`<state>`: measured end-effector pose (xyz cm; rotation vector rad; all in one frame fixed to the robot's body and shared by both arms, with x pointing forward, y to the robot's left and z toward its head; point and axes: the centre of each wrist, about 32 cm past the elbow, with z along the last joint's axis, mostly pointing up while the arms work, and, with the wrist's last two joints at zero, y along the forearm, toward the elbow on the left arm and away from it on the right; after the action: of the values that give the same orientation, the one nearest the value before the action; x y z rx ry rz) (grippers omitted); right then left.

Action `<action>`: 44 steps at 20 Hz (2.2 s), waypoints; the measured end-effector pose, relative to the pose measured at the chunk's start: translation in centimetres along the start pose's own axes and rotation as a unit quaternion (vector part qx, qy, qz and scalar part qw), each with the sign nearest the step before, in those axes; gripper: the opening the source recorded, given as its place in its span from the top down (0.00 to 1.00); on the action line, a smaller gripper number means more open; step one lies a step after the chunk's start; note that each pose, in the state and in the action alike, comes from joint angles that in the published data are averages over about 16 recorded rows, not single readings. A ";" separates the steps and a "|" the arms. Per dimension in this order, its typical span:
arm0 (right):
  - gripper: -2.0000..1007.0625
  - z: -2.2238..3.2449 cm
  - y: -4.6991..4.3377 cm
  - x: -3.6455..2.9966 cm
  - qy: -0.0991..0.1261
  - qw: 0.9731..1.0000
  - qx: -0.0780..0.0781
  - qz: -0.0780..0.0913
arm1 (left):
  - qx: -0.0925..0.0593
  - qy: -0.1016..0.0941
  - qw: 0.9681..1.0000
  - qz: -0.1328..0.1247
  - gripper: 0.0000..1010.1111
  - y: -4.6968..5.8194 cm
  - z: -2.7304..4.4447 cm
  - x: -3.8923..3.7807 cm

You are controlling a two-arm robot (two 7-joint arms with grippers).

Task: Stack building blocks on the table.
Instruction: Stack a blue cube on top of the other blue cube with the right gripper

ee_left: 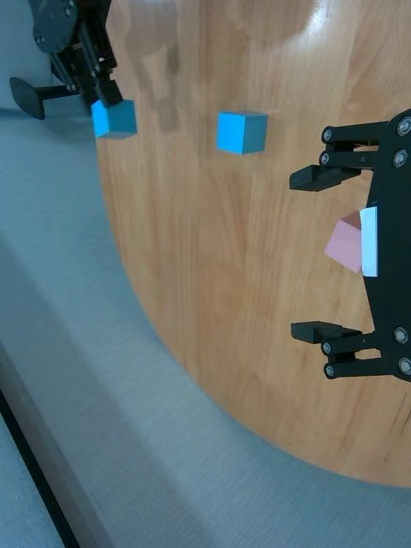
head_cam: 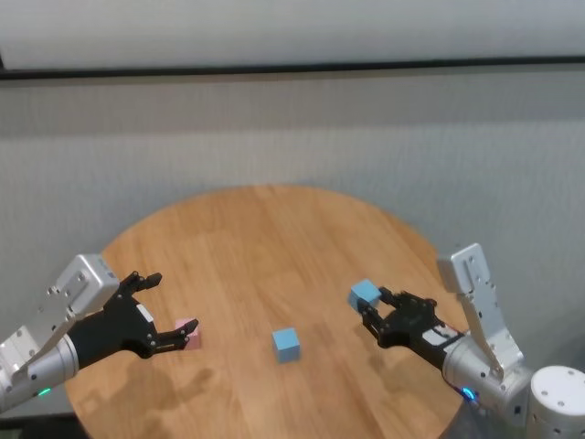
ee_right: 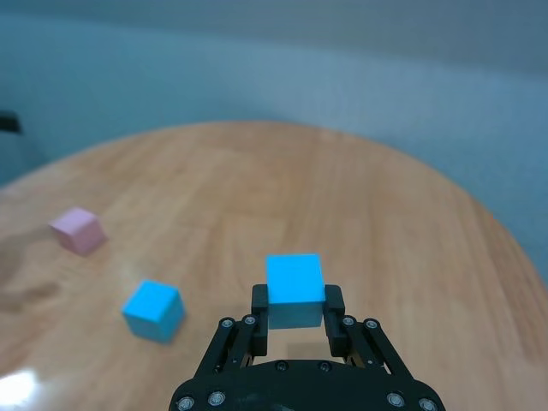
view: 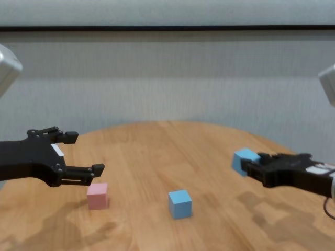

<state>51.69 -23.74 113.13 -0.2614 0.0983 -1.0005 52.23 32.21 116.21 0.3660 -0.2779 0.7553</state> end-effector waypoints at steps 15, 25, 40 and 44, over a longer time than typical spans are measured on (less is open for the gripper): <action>0.64 0.90 1.08 -1.13 -0.020 0.995 0.026 0.096 | 0.000 0.000 1.000 0.000 0.01 0.0 0.00 0.00; 0.64 0.34 1.60 -2.23 -0.031 0.992 0.016 0.118 | 0.000 0.000 1.000 0.000 0.01 0.0 0.00 0.00; 0.64 0.01 2.66 -2.68 -0.042 0.991 0.009 0.126 | 0.000 0.000 1.000 0.000 0.01 0.0 0.00 0.00; 0.64 0.06 2.89 -2.73 -0.045 0.991 0.010 0.128 | 0.000 0.000 1.000 0.000 0.01 0.0 0.00 0.00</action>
<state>52.60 -19.95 112.33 -0.2677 0.0389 -0.7326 52.23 32.21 116.21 0.3660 -0.2780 0.7553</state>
